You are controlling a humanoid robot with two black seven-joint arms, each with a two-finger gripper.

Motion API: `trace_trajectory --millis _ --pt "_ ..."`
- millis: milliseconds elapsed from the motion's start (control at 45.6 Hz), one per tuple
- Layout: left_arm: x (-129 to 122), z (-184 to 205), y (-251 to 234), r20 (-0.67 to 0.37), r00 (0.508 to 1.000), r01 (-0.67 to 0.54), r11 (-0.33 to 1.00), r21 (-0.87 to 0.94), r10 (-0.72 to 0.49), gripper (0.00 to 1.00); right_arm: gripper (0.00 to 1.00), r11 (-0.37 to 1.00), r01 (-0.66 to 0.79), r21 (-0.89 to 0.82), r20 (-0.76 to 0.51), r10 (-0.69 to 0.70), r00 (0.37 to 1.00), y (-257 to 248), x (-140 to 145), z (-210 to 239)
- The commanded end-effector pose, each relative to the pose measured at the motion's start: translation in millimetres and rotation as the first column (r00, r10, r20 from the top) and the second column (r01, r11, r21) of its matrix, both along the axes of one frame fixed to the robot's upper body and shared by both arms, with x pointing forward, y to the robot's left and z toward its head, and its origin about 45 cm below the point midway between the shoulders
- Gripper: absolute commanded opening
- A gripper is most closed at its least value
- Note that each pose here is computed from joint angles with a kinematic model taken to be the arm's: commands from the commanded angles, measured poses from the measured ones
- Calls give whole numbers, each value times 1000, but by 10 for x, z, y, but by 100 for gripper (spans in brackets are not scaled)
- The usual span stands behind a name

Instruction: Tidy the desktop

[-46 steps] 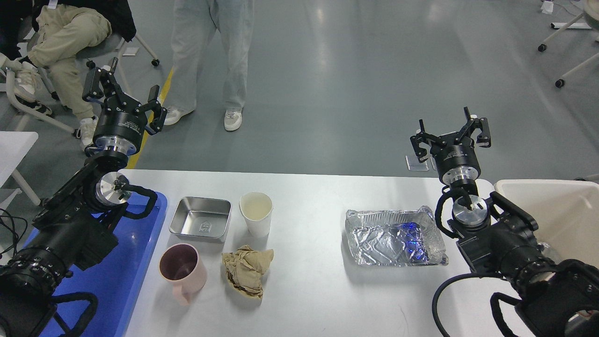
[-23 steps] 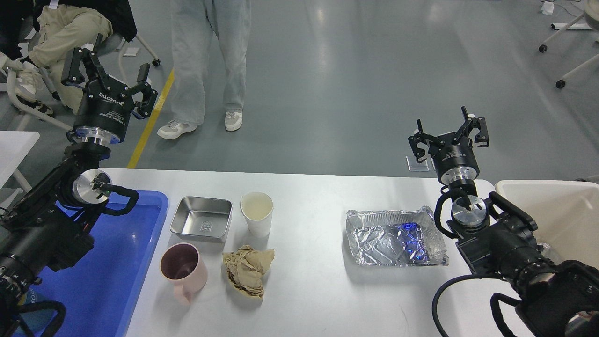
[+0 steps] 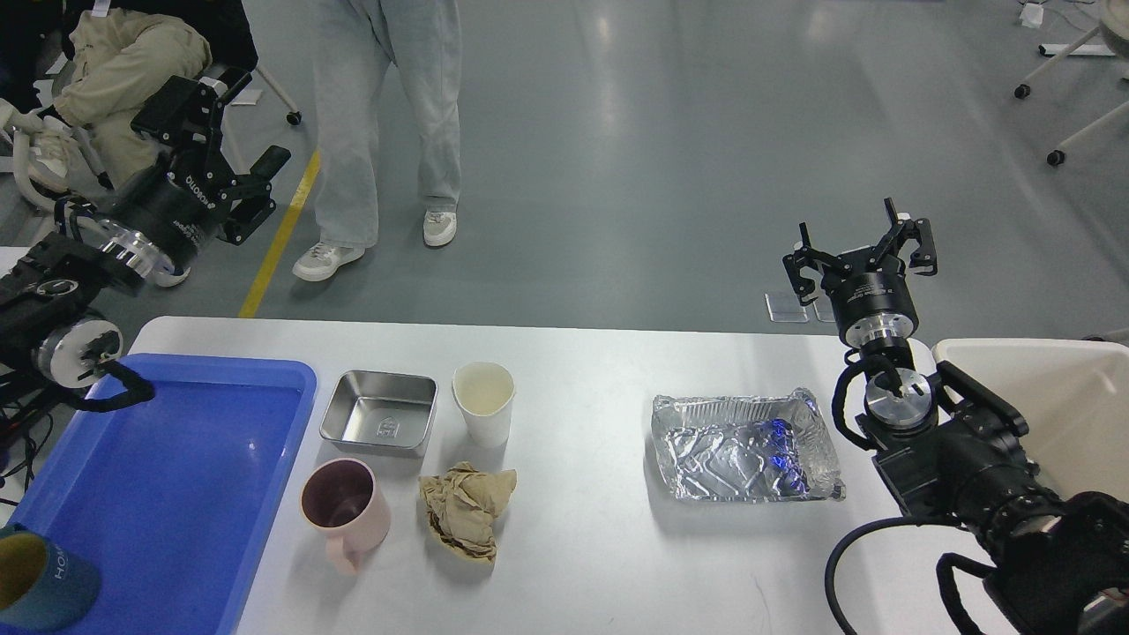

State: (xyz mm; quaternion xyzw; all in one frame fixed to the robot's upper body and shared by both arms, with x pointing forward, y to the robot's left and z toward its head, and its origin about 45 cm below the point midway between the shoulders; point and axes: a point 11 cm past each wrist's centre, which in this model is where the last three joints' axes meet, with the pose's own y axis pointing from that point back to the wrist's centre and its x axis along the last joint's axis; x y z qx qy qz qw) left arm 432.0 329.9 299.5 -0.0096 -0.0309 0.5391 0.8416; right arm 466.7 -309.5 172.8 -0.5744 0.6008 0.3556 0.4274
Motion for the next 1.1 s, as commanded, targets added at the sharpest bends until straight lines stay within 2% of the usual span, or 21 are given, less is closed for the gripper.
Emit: trace_trajectory --millis 0,219,307,483,615,790,900,1075 --pt "-269 21 125 -29 998 54 979 196 -50 96 100 1000 -3 -3 -3 3 1000 -2 -6 -10" --pt "-750 55 330 -62 988 154 813 561 -144 95 100 1000 -11 -14 -6 11 1000 12 -19 -33" --pt "-898 83 387 -87 984 174 794 583 -153 90 100 999 -20 -32 -8 20 1000 21 -23 -37" --pt "-1135 17 561 -165 974 224 757 614 -155 90 100 999 -27 -42 -17 26 1000 29 -48 -80" --pt "-1281 -37 696 -201 962 272 571 775 -185 90 100 999 -27 -43 -21 27 999 26 -62 -102" --pt "-1431 -265 894 -340 936 347 400 848 -92 92 100 998 -41 -56 -26 39 999 68 -74 -128" --pt "-1507 -320 940 -410 909 409 360 838 -77 93 100 995 -54 -80 -37 51 998 80 -106 -178" --pt "-1575 -297 1032 -436 898 432 332 839 -65 93 100 995 -57 -83 -39 54 998 89 -111 -187"
